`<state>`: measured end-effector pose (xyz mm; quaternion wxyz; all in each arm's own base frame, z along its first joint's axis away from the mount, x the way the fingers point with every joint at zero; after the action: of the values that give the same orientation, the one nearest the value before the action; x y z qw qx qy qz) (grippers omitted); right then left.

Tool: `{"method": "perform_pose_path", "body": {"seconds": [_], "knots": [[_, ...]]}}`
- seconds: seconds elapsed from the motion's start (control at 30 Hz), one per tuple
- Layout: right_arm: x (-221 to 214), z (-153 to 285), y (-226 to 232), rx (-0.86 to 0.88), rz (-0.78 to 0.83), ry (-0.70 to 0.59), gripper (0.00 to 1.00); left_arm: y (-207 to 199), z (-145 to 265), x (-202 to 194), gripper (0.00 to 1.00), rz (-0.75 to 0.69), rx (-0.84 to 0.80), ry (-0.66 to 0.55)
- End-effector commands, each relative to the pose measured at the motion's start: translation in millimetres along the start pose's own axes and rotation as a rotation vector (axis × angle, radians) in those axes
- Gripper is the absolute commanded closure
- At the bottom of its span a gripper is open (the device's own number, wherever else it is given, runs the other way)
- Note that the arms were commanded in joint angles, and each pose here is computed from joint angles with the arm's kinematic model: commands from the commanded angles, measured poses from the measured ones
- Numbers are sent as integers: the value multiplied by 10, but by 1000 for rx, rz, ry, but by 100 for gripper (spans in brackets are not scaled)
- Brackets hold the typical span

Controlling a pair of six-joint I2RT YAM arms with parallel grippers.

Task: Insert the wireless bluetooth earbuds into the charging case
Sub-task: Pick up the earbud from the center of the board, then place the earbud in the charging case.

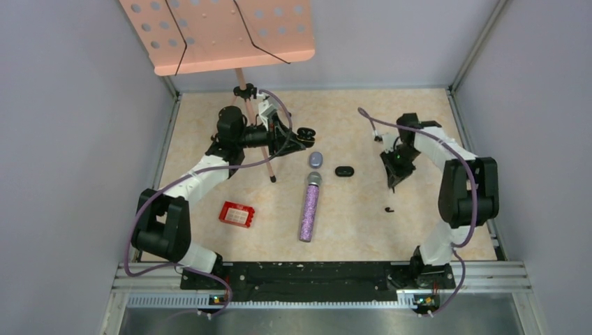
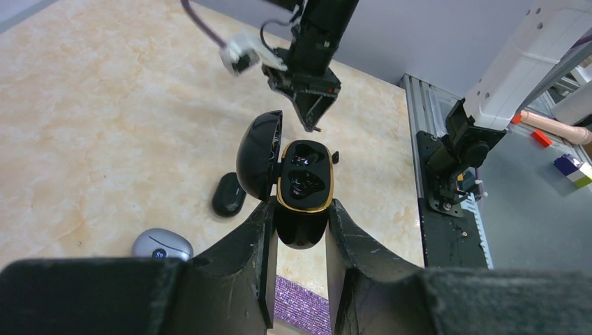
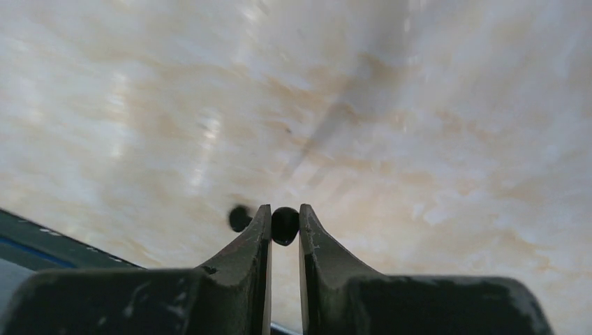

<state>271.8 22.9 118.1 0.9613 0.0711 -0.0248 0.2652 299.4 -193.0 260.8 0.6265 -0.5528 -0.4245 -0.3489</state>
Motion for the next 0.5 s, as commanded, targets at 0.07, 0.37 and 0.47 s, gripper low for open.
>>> {"method": "perform_pose_path", "body": {"seconds": [0.07, 0.37, 0.47], "knots": [[656, 1570, 555, 272, 338, -819, 100, -51, -73, 362, 100, -97, -103, -62], [886, 2742, 1498, 242, 762, -1565, 100, -224, -165, 688, 100, -139, -174, -91], [969, 2877, 1745, 278, 843, -1623, 100, -321, -169, 717, 100, -161, -196, -89]]}}
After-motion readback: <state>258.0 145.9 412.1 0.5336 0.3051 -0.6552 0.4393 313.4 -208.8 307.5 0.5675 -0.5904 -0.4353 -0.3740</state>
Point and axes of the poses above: each gripper's point midway between its finger pads, its own z axis back along the fingers, its own y axis along the line the jaws close on, x = y × z, the point moved 8 cm from there along z, back along the fingers, and after that the axes turned 5 degrees about z, right-handed, at the moved point
